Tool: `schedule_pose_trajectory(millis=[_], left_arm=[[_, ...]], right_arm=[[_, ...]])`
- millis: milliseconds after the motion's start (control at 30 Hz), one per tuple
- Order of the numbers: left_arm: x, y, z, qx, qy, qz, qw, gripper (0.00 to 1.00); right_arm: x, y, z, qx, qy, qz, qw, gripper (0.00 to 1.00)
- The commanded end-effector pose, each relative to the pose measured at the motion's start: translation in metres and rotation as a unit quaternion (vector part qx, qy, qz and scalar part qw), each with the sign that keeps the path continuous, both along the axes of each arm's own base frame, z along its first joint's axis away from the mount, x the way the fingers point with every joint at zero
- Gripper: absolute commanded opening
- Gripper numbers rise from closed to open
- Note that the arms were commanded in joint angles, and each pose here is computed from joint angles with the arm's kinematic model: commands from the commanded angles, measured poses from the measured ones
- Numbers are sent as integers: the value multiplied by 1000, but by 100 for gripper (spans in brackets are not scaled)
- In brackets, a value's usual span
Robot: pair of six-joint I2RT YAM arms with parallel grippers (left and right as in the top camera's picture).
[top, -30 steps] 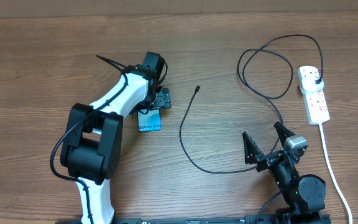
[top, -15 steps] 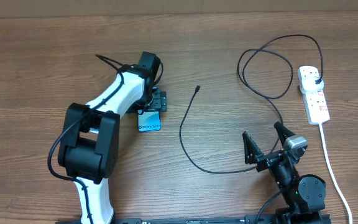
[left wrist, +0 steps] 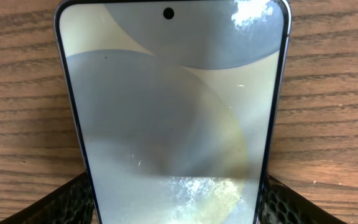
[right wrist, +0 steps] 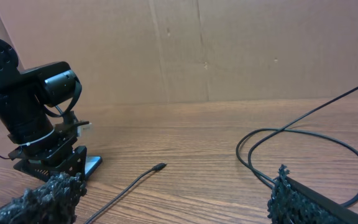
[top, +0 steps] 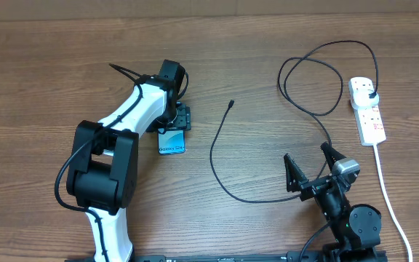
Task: Plug charger to phone and switch on socket
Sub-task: 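Close the left gripper on the phone's bottom edge and lift, then raise the phone upright with the left gripper toward the table center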
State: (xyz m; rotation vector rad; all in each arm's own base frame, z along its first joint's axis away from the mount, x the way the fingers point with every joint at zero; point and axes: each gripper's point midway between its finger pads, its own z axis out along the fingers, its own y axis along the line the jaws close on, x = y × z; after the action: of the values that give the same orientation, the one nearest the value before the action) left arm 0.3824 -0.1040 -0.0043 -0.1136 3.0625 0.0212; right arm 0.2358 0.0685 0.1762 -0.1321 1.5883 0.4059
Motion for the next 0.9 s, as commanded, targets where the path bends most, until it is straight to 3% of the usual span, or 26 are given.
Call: schedule_pose_trajectory(millis=[0,567,867], left_arm=[[-40,17,-51,19,92,1,996,74],[7,1,29,3,66,1,998,71],[18,-5,66,-9,56,0,998,72]], right_arm=[[0,-1,-2,1,-3,-3,1000,100],[0,-1,-2,1,-3,-3,1000,100],[0,-1,-2,1,-3,-3,1000,100]])
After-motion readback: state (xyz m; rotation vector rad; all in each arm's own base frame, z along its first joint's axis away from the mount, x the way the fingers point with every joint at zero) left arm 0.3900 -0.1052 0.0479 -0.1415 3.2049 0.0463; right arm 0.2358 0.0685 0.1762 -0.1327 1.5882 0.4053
